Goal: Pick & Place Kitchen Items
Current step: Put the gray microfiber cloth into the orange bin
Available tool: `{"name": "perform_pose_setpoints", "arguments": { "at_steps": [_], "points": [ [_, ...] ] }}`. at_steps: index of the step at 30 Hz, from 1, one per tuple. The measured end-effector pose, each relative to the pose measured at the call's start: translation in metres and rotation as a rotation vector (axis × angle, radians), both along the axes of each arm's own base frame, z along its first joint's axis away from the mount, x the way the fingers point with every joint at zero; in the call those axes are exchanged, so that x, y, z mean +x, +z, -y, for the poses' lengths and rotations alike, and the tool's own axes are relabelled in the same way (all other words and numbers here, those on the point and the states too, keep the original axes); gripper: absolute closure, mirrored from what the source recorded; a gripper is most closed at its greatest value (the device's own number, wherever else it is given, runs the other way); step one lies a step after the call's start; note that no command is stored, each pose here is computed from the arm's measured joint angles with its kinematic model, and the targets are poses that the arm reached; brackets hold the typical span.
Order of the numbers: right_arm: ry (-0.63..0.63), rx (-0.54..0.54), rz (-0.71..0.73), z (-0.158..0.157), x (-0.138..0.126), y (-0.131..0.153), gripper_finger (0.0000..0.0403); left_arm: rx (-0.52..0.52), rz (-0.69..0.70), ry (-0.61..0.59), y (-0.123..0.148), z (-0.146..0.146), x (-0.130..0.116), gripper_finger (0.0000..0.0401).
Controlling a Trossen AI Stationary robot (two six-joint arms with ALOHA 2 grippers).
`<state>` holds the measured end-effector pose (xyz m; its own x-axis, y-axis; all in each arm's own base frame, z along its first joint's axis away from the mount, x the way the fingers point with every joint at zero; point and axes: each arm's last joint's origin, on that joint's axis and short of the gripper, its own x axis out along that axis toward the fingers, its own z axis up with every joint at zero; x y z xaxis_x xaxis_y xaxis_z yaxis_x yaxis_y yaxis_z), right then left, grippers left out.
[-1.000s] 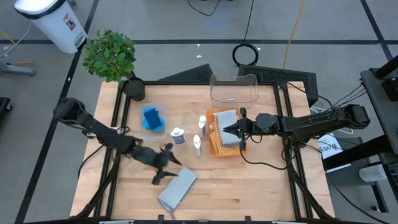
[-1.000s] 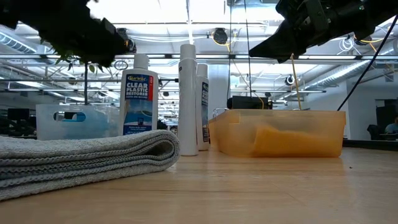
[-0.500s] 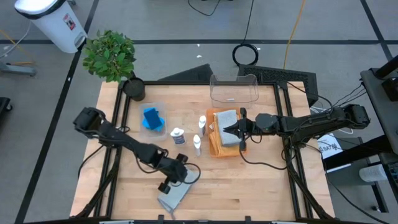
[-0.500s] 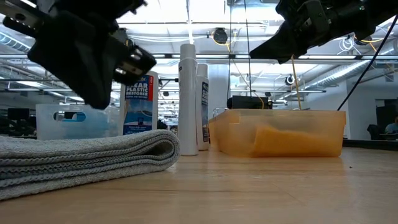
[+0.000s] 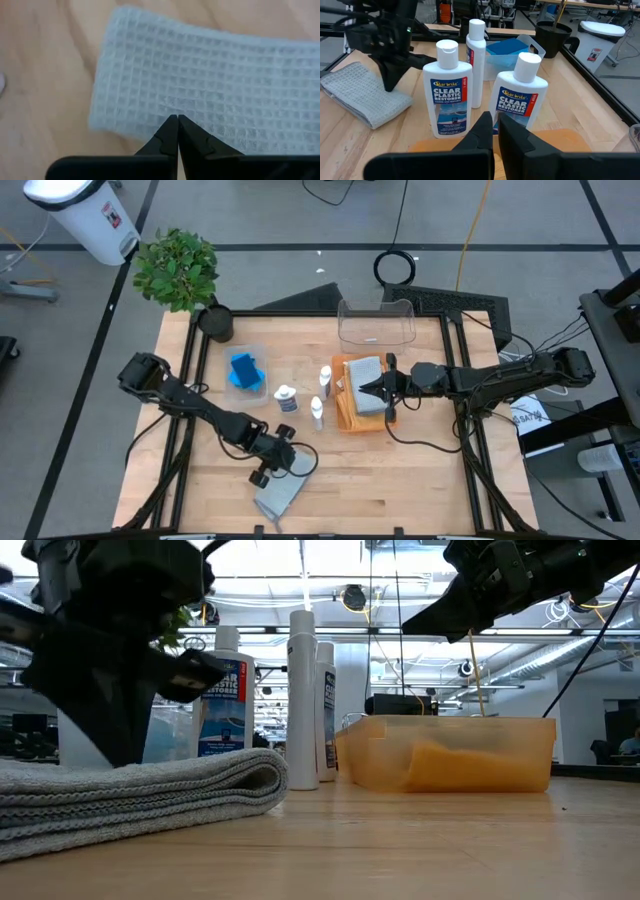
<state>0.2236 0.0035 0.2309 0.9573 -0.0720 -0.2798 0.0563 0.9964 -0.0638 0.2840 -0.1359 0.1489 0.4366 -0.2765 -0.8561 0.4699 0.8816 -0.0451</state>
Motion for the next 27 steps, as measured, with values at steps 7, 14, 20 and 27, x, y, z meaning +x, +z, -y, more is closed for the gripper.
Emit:
{"name": "perform_pose_setpoints", "arguments": {
  "at_steps": [7, 14, 20, 27],
  "points": [
    [0.000, 0.000, 0.000, 0.000, 0.000, 0.000, 0.0399, -0.017, -0.218, 0.224, -0.013, -0.008, -0.017, 0.0397],
    [0.000, 0.000, 0.000, 0.000, 0.000, 0.000, 0.0399, -0.019, -0.391, 0.298, -0.011, -0.002, -0.037, 0.0397],
    [-0.001, 0.000, 0.000, 0.000, 0.000, 0.000, 0.0399, -0.022, -0.157, 0.202, 0.026, -0.002, -0.037, 0.0377],
    [-0.001, 0.000, 0.008, 0.000, 0.000, 0.001, 0.0399, -0.095, 0.161, 0.252, 0.053, -0.015, -0.012, 0.0309]
  ]
}}
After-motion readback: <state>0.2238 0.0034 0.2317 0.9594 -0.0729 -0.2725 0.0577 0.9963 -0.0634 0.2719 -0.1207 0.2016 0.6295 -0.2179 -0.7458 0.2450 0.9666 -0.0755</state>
